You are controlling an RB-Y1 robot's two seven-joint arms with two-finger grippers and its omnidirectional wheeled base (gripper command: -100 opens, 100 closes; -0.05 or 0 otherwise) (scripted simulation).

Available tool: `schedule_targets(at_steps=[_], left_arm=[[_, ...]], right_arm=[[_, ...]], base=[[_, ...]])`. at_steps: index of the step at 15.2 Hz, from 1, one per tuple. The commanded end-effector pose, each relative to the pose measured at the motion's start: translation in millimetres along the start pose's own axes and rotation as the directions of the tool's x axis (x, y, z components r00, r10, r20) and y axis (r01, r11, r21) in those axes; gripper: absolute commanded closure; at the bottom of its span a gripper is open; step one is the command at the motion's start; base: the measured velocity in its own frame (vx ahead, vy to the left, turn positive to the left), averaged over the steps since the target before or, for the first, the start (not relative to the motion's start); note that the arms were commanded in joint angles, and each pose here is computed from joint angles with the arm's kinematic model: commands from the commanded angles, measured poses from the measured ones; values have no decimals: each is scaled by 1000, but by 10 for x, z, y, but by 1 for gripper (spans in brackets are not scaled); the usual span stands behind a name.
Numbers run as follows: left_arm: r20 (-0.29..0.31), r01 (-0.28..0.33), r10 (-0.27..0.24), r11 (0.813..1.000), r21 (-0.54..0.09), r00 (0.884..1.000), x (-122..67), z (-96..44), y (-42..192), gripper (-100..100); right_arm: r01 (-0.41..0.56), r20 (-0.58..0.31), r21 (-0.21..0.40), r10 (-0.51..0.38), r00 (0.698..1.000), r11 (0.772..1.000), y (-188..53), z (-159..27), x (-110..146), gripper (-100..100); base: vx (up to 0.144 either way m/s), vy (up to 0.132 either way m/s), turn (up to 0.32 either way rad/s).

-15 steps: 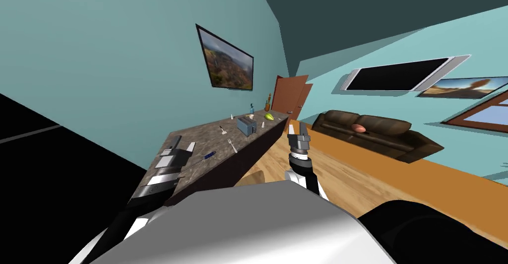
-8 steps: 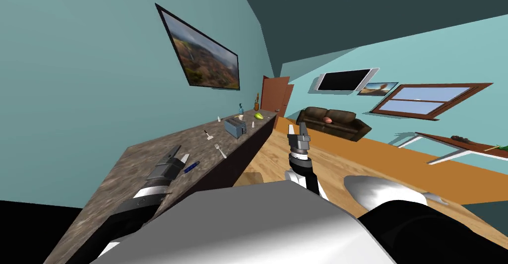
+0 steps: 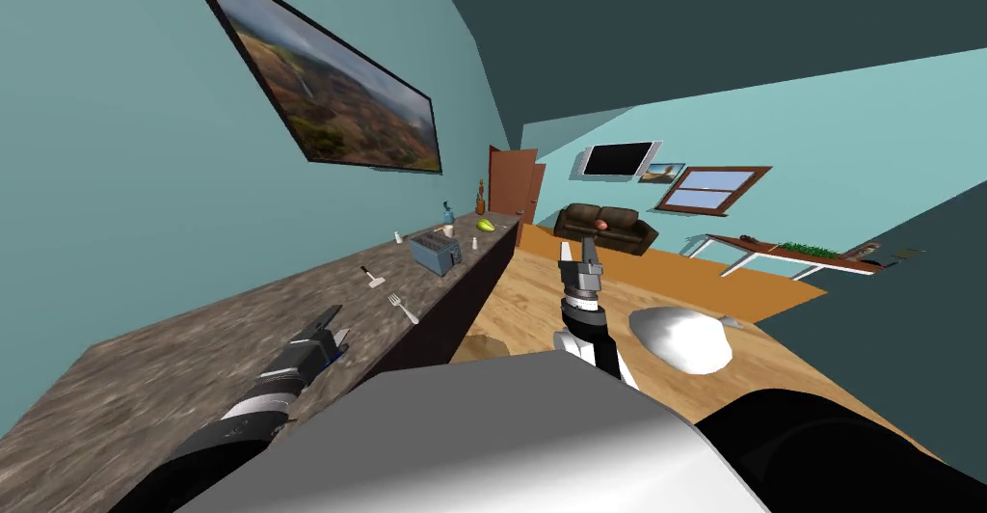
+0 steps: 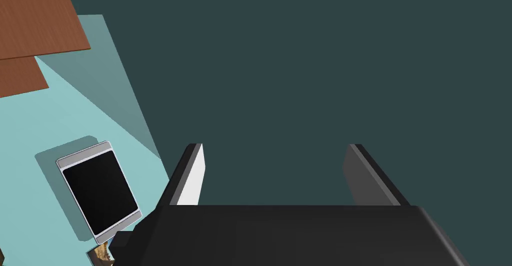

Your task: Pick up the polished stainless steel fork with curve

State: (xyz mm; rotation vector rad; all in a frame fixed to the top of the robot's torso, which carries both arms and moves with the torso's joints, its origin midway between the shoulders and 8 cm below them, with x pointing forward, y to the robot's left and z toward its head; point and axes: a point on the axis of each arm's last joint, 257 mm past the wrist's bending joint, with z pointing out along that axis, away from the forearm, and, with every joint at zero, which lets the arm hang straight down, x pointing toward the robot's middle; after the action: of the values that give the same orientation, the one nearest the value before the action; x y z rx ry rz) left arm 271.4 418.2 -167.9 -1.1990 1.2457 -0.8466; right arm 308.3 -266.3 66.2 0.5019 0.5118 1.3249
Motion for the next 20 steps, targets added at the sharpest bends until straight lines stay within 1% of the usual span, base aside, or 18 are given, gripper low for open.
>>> schedule_targets(at_steps=[1,3,4,5,6,8,9,10,11,12,13,14,15,16,17,18,19,20], left_arm=[[10,-28,29,995,-99,1000,-133,-127,262,-100],[11,-28,30,993,-110,999,-138,-134,292,-100],[17,-46,50,982,-183,999,-234,-257,478,-100],[18,-46,50,981,-189,999,-236,-260,492,-100],[22,-62,70,967,-249,997,-328,-389,640,-100],[23,-62,70,962,-267,997,-335,-402,686,-100],[27,-75,89,940,-334,996,-431,-551,849,-100],[28,-75,89,936,-343,996,-434,-559,872,-100],[30,-85,105,913,-400,994,-520,-689,1004,-100],[31,-85,107,905,-417,994,-532,-731,1047,-100],[33,-92,123,874,-477,992,-620,-888,1187,-100],[33,-92,124,868,-487,992,-628,-917,1212,-100],[34,-98,138,836,-540,990,-709,-1071,1329,-100],[35,-97,139,827,-554,990,-720,-1113,1364,-100],[35,-97,139,827,-554,990,-720,-1113,1364,-100],[35,-100,152,786,-609,988,-802,-1304,1485,-100],[35,-99,153,781,-617,988,-806,-1319,1503,-100],[35,-99,153,781,-617,988,-806,-1319,1503,-100]], right_arm=[[0,0,0,0,1000,1000,0,0,0,0],[0,0,0,0,1000,1000,0,0,0,0],[0,0,0,0,1000,1000,0,0,0,0],[0,0,0,0,1000,1000,0,0,0,0],[0,0,0,0,1000,1000,0,0,0,0],[0,0,0,0,1000,1000,0,0,0,0],[0,0,0,0,1000,1000,0,0,-1,0],[0,0,0,0,1000,1000,0,0,0,0],[0,0,0,0,1000,1000,0,0,0,0],[0,0,0,0,1000,1000,0,0,0,0],[0,0,0,0,1000,1000,0,0,0,0],[0,0,0,0,1000,1000,0,0,0,0],[0,0,0,0,1000,1000,0,0,0,0],[0,0,0,0,1000,1000,0,0,0,0],[0,0,0,0,1000,1000,0,0,0,0],[0,0,0,0,1000,1000,0,-1,-1,0],[0,0,0,0,1000,1000,0,0,0,0],[0,0,0,0,1000,1000,0,0,0,0]], base=[[48,-14,-425],[41,-7,-248],[46,-17,-366],[47,-11,-337],[57,-7,-445],[50,3,-234],[47,-5,-263],[47,-3,-334],[58,-3,-425],[61,2,-357],[65,-5,-421],[61,6,-320],[59,12,-459],[54,24,-364],[39,24,-81],[48,10,-305],[45,12,-334],[29,14,-99]])
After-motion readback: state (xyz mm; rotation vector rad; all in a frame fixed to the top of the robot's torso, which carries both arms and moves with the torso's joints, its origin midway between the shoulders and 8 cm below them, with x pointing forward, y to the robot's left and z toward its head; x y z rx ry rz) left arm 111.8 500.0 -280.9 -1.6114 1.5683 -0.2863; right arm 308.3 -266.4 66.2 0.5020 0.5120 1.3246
